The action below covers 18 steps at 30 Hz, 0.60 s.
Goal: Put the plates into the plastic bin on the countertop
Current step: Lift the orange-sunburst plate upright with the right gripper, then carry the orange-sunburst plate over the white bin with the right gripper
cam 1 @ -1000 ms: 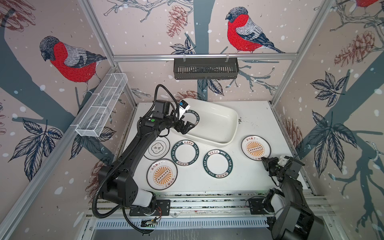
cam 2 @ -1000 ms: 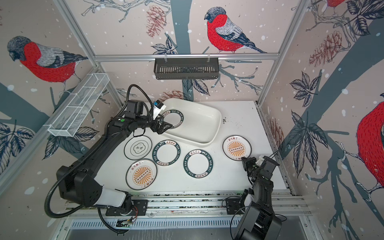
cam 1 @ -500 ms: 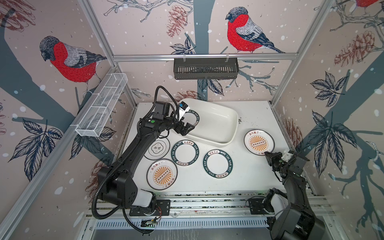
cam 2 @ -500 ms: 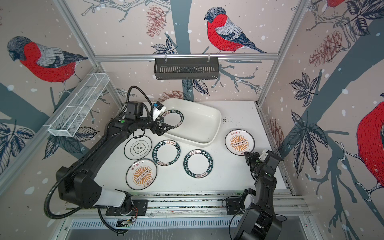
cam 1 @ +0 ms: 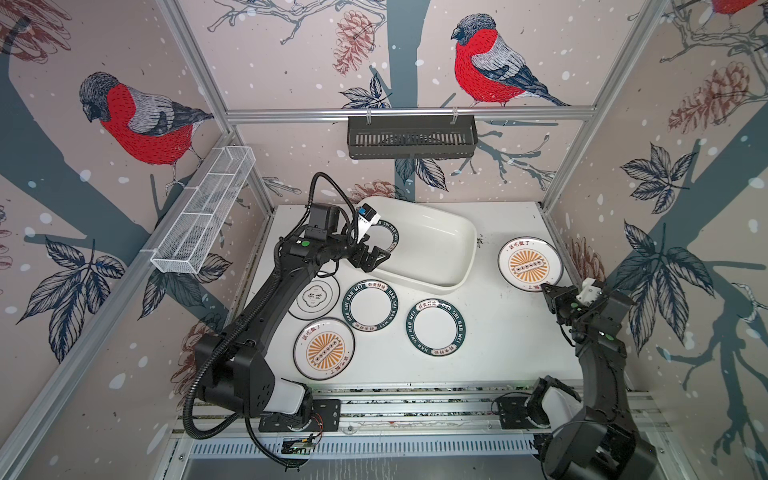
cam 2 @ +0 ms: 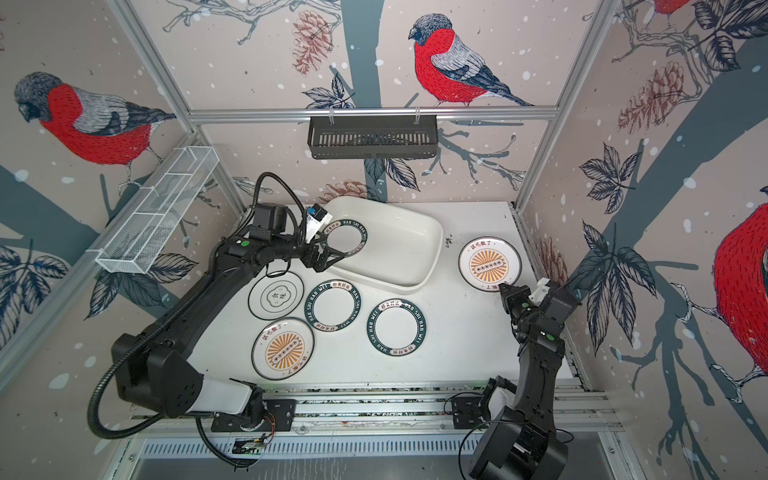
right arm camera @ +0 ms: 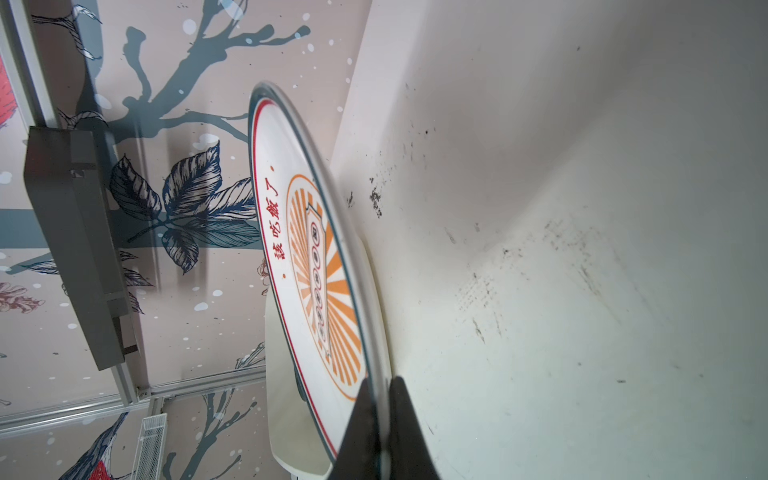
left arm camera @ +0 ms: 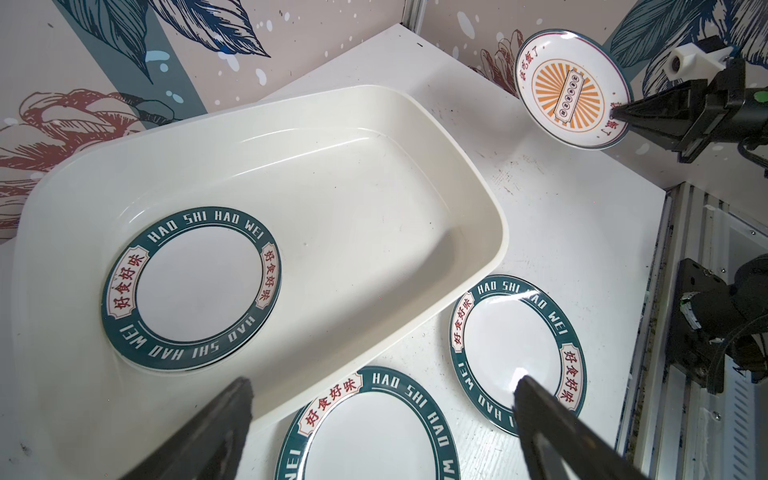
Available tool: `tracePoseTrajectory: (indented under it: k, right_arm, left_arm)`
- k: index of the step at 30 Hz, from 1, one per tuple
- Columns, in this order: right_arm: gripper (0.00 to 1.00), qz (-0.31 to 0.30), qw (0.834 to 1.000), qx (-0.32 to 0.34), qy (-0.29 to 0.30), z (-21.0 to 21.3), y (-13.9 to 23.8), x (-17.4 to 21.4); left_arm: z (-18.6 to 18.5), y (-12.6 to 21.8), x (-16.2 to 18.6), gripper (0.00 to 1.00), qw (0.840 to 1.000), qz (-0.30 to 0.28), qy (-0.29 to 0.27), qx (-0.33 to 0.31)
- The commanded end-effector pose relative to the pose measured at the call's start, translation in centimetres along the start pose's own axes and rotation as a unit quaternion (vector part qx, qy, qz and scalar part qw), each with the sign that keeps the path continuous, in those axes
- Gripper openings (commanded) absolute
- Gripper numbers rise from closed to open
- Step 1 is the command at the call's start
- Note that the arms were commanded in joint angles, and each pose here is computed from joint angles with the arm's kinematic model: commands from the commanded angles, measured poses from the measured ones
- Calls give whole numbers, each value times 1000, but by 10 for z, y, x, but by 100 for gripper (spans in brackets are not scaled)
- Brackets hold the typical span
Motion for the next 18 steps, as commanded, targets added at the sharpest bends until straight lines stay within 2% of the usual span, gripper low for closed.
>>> tracePoseTrajectory:
  k: [1, 11, 18]
  right_arm:
    - [4, 1, 1000, -17, 25, 13, 1, -9]
    - [5, -33, 997, -47, 42, 45, 4, -27]
    - [5, -17, 996, -63, 64, 78, -17, -23]
  left_arm:
    - [-3, 2, -1, 97, 1000, -3, -3, 9]
    - [-4, 3, -3, 97, 1000, -5, -3, 10]
    - [-5, 6, -3, 97, 1000, -8, -8, 6]
Point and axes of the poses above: each gripper's point midway between its finger pads, its own y axis back along the fingers, its own z axis along the line the jaws close on, x = y × z, the point moved 6 cm from there along y, back along the fingers, and after that the axes turned 10 degrees about y, right-handed, at the moved point
